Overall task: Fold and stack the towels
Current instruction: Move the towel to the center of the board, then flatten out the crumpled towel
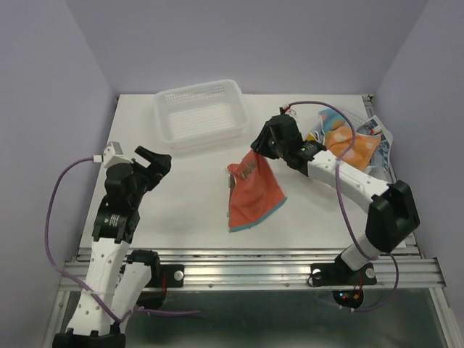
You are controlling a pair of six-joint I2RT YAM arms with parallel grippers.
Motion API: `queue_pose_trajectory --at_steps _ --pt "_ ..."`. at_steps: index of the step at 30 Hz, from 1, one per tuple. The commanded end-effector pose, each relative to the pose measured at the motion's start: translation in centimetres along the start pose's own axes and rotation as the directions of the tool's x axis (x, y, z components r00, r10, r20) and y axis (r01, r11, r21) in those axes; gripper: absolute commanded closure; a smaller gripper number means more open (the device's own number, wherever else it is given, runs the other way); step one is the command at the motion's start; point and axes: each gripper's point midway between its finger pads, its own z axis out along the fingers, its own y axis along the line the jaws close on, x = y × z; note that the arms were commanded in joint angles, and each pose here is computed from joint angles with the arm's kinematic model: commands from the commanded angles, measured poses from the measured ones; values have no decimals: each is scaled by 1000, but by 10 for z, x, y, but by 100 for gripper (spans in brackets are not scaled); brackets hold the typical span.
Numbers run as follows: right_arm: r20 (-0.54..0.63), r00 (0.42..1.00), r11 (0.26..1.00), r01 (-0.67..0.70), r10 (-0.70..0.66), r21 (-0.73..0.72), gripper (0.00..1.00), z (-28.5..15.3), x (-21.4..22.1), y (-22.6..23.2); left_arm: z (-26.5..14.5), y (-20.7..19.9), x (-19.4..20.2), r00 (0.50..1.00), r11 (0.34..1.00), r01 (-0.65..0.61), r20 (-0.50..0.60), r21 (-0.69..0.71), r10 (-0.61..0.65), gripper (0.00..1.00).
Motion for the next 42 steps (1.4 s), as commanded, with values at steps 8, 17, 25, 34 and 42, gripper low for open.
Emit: queue_pose_trajectory --at_steps 8,17,25,34,42 --pt "32 995 995 96 -97 35 0 37 -61 -23 32 0 99 945 994 -46 -317 98 75 1" --pt "-29 971 968 240 -239 78 0 -25 27 -48 -16 22 237 750 985 -122 -639 118 170 1" --pt "9 993 964 114 -119 238 0 -57 51 -115 -32 22 284 671 961 -250 -695 115 257 15" --pt "78 993 926 56 -91 374 0 -79 50 -155 -19 27 318 600 895 -444 -728 41 331 35" --pt "96 991 920 50 -94 389 0 -84 49 -161 -22 45 326 543 802 -596 -753 -34 372 58"
